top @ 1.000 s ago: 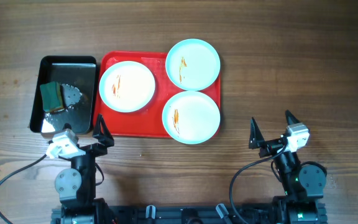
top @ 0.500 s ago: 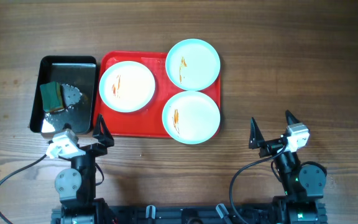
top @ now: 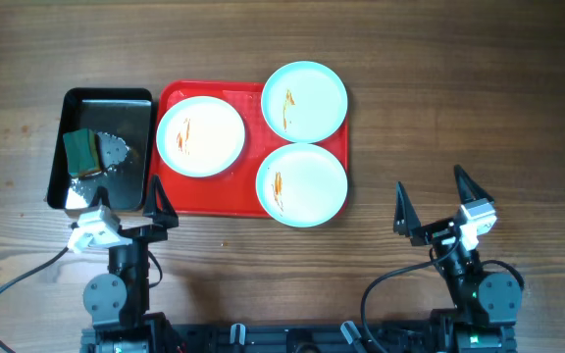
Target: Clean dirty plates on tray and stack at the side
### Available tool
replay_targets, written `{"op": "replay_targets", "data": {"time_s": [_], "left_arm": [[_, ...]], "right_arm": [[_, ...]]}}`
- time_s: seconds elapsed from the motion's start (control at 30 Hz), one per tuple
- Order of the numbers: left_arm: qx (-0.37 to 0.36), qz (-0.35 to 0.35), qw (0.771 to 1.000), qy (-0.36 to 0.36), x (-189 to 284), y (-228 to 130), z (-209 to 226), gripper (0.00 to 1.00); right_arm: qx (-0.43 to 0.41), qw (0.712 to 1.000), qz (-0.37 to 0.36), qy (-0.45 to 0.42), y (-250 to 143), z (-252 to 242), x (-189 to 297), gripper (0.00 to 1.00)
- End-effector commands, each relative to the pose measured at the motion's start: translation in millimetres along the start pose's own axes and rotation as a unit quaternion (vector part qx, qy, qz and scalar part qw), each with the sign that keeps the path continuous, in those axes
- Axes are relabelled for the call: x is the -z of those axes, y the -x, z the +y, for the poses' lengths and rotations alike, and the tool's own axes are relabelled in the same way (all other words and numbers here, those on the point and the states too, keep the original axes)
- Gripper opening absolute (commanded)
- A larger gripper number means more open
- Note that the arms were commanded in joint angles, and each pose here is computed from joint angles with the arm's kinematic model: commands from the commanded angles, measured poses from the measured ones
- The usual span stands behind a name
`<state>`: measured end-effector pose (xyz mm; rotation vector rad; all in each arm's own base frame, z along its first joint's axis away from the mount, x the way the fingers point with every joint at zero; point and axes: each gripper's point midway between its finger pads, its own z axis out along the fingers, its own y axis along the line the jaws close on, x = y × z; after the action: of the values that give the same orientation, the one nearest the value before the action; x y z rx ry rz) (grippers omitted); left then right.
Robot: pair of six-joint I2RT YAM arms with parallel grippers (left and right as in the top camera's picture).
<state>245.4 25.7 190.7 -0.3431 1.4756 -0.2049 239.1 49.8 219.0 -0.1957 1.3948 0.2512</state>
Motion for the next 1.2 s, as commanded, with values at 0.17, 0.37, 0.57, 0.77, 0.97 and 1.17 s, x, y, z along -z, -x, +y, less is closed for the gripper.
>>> {"op": "replay_targets", "data": {"time_s": [0.17, 0.37, 0.57, 0.77, 0.97, 1.17], "left_arm": [[-0.012, -0.009, 1.000, -0.017, -6.1, 43.0, -21.1, 1.00], [-0.009, 0.102, 0.995, 0.011, -39.6, 61.1, -31.4, 1.00], [-0.018, 0.279, 0.960, 0.036, -83.8, 62.9, -43.2, 1.00], [-0.007, 0.426, 0.903, 0.054, -116.7, 36.3, -43.9, 1.00], [0.040, 0.479, 0.876, 0.034, -138.9, -8.1, -45.7, 1.00], [0.094, 0.452, 0.876, 0.137, -145.9, -4.2, -11.0, 0.99]], "right_arm": [[0.010, 0.998, 0.001, 0.054, 76.7, 12.5, -37.3, 1.00], [0.004, 0.991, 0.065, 0.119, 99.0, 18.6, -97.6, 1.00], [-0.063, 0.961, 0.179, 0.199, 69.0, 24.8, -163.0, 1.00], [-0.092, 0.925, 0.300, 0.213, 45.7, 16.7, -201.0, 1.00], [-0.131, 0.907, 0.345, 0.204, 33.2, 12.9, -211.6, 1.00], [-0.164, 0.918, 0.327, 0.155, 28.7, 28.4, -246.1, 0.99]]}}
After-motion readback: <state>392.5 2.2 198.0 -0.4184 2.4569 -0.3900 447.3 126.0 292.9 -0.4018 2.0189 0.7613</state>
